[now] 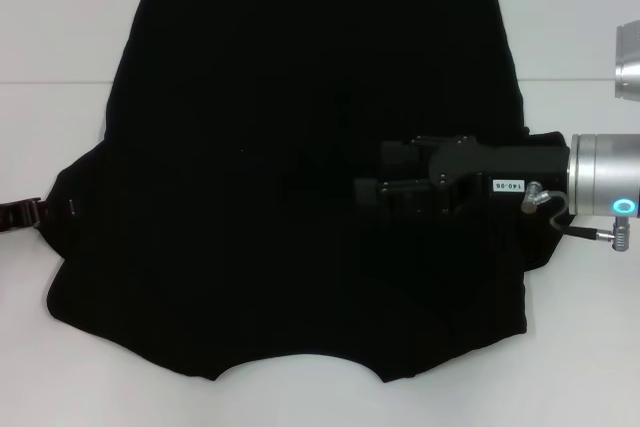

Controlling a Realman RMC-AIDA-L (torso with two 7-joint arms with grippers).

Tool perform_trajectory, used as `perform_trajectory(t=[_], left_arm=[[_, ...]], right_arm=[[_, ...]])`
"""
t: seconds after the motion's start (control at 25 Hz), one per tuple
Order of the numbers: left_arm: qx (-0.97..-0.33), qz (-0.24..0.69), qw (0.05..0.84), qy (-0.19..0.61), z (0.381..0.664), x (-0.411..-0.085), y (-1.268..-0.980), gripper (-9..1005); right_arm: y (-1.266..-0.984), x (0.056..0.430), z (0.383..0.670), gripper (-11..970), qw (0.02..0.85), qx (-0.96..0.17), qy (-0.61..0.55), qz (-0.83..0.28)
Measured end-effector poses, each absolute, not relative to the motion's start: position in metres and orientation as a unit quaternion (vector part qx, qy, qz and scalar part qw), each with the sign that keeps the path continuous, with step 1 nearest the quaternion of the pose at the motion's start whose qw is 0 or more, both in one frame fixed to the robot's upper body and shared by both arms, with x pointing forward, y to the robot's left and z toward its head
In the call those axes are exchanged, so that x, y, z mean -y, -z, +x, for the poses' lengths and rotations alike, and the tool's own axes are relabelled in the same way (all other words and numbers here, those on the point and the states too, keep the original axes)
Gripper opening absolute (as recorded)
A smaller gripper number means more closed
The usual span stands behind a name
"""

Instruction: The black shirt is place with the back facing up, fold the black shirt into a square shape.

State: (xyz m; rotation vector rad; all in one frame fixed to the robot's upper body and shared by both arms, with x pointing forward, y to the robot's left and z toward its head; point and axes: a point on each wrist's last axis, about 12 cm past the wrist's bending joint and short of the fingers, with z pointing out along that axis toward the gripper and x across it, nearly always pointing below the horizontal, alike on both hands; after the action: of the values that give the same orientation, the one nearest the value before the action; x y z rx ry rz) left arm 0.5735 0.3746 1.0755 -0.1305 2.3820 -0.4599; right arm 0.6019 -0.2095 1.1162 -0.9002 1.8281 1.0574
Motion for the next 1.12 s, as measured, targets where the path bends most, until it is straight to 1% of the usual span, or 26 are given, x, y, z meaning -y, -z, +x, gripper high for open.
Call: perform_trajectory(t=[0.36, 0.48, 0.88, 1.12], left_arm=[[-0.919, -0.047, 0.349, 0.176, 0.5743, -0.3745, -1.0763, 797], [-0.921, -0.049, 0.349, 0.168, 0.5745, -0.3765, -1.0755, 682], [-0.926, -0.040, 0.340, 0.158, 0.5771, -0.3737, -1.0726, 442], [-0.926, -0.038, 0.340, 0.158, 0.5785, -0.3726, -1.0733, 233]], right_arm=[[-1.1169, 0.2088, 0.6031, 899, 0.412, -0.726, -0.418, -0.358], [-1.1173, 0.2092, 0.6035, 898, 0.413, -0.726, -0.418, -0.357], [-1.1180, 0.2089, 0.6044, 896, 0.414, -0.726, -0.417, -0.357], [-1.1180, 0.2090, 0.6044, 895, 0.414, -0.726, -0.417, -0.357]])
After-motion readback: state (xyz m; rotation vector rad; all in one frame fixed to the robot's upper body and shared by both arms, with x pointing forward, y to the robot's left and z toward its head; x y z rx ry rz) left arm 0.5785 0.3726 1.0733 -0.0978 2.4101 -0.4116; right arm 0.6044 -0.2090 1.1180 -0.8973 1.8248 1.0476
